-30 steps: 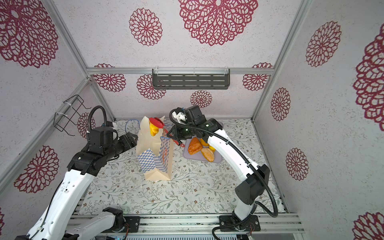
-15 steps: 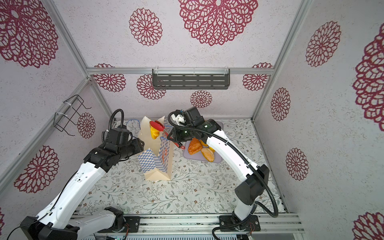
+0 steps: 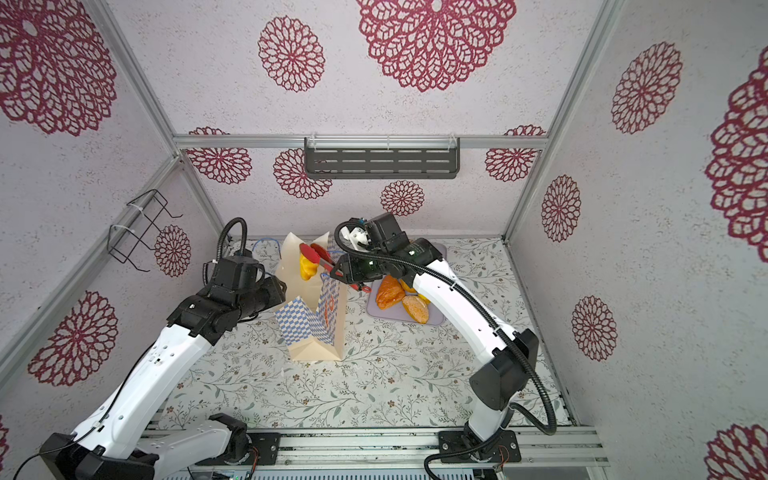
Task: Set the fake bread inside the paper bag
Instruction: 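Carry the bun in the tongs over the open bag mouth with the right gripper, then open the tongs to drop the yellow bun into the bag, then withdraw toward the tray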
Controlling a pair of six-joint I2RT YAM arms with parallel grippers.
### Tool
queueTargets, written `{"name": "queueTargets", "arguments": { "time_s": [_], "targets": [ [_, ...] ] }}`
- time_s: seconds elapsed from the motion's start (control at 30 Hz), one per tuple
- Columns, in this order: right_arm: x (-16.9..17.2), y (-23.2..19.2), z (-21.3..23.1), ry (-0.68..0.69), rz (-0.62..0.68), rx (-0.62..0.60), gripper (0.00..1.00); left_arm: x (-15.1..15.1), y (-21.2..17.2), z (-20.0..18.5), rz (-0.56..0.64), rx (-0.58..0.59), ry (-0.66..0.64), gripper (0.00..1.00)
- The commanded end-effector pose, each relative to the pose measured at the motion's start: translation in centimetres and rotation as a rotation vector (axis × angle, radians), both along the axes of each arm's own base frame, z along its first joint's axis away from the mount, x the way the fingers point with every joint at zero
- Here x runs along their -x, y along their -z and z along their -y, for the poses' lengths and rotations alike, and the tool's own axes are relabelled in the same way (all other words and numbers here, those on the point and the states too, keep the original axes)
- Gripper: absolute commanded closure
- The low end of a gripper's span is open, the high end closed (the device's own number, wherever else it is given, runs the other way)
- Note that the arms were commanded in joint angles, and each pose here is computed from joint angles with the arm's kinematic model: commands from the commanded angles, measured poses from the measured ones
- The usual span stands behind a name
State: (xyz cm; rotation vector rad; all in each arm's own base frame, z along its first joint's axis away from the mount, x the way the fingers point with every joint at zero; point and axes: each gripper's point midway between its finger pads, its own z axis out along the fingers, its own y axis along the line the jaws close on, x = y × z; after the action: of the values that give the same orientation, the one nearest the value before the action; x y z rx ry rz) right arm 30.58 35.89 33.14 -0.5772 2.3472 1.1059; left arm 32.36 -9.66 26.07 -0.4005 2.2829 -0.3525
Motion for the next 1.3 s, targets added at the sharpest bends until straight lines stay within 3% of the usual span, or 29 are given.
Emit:
{"name": "queueTargets", "arguments": {
  "time_s": [0.0,0.53,0.87,1.1,1.27],
  "targets": [
    [1.0,-5.8,0.0,-0.028,0.118,-0.120,0.56,0.0,-0.6,0.0,0.030,0.009,-0.012,0.57],
    [0.7,-6.9,0.1,-0.020,0.140,-0.133,0.51,0.0,-0.7,-0.1,0.035,0.007,-0.014,0.56],
    [1.0,-10.7,1.4,0.003,0.211,-0.199,0.55,0.0,-1.4,-0.3,0.047,-0.002,-0.016,0.51],
    [0.0,-12.4,6.0,0.104,0.240,-0.196,0.55,0.4,-2.5,-0.8,0.065,-0.016,-0.028,0.34],
    [-0.8,-11.5,11.8,0.231,0.237,-0.140,0.55,0.9,-3.7,-1.2,0.084,-0.025,-0.032,0.19]
  ]
}}
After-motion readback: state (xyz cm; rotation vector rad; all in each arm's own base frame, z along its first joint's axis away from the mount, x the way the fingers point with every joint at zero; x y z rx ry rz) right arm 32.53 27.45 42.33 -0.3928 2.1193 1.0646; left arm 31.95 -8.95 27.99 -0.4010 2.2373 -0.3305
